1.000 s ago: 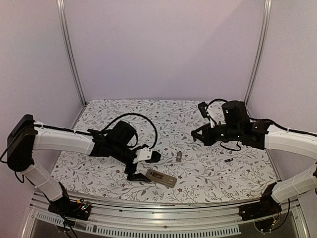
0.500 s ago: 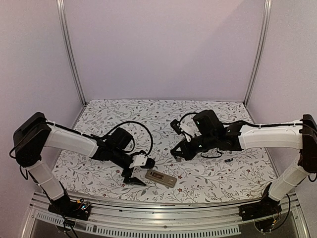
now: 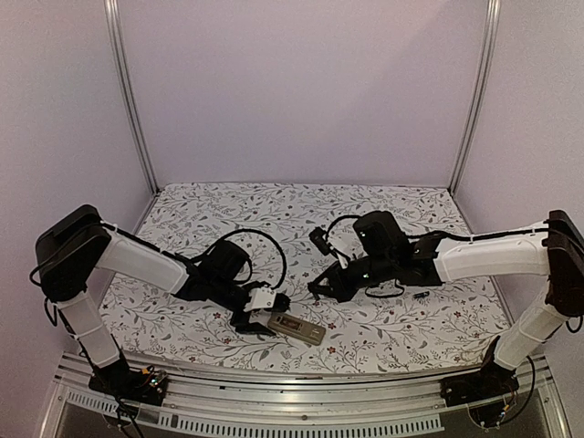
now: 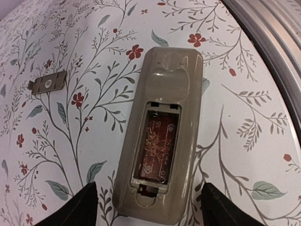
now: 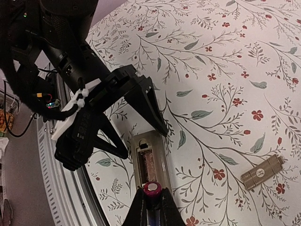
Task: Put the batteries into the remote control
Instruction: Place the battery in the battery compartment.
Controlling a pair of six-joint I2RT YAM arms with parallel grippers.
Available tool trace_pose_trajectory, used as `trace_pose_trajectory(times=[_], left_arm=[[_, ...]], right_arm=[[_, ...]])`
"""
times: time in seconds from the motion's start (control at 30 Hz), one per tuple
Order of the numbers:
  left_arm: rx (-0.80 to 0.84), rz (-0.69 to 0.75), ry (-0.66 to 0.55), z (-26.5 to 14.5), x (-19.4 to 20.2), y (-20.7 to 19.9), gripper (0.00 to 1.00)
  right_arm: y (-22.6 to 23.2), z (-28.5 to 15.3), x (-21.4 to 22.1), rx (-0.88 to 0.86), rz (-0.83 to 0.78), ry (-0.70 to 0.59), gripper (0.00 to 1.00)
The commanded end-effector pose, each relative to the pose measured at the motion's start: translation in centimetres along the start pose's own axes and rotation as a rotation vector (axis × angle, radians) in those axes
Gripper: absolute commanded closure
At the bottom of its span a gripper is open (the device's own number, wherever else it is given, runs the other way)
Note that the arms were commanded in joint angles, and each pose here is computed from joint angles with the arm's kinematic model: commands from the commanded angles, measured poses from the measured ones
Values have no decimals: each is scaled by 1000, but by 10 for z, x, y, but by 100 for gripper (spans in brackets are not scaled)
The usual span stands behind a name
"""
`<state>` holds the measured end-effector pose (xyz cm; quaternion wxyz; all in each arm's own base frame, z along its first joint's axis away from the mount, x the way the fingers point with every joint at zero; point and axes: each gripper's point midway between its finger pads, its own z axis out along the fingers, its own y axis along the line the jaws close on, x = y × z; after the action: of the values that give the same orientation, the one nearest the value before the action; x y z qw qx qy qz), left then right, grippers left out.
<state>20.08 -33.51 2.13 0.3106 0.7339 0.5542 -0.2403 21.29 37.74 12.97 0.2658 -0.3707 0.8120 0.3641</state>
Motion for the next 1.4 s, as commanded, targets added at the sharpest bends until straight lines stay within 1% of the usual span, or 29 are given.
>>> trace_pose_trajectory(times=[0.0, 0.1, 0.13, 0.2, 0.27, 0.4, 0.6, 0.83, 1.03, 1.2, 1.37], left_arm=[[-21, 2, -16, -2, 2, -1, 25], [-59, -5, -28, -7, -1, 4, 23], [-67, -10, -36, -10, -3, 6, 20], [-74, -30, -59, -17, -8, 6, 12], [-104, -57, -92, -27, -16, 9, 8], [-177, -141, -129, -43, -24, 22, 6], [-171, -203, -185, -61, -37, 16, 3], [-266, -345, -248, -91, -41, 26, 1], [-304, -347, -276, -97, -39, 24, 0], [-321, -344, -285, -100, -39, 25, 0], [-334, -352, -291, -102, -38, 27, 0]], right_arm=[[34, 34, -24, -109, -46, -58, 100], [47, 59, -12, -140, -90, 12, 100], [46, 69, -2, -142, -88, 48, 100], [45, 79, 11, -149, -83, 93, 100], [43, 83, 19, -149, -78, 115, 100], [41, 84, 24, -143, -84, 126, 100], [24, 95, 43, -81, -83, 206, 100], [11, 103, 51, -24, -102, 253, 100], [7, 102, 41, 19, -124, 254, 100], [13, 102, 27, 4, -155, 247, 100], [7, 102, 47, 24, -141, 319, 100]])
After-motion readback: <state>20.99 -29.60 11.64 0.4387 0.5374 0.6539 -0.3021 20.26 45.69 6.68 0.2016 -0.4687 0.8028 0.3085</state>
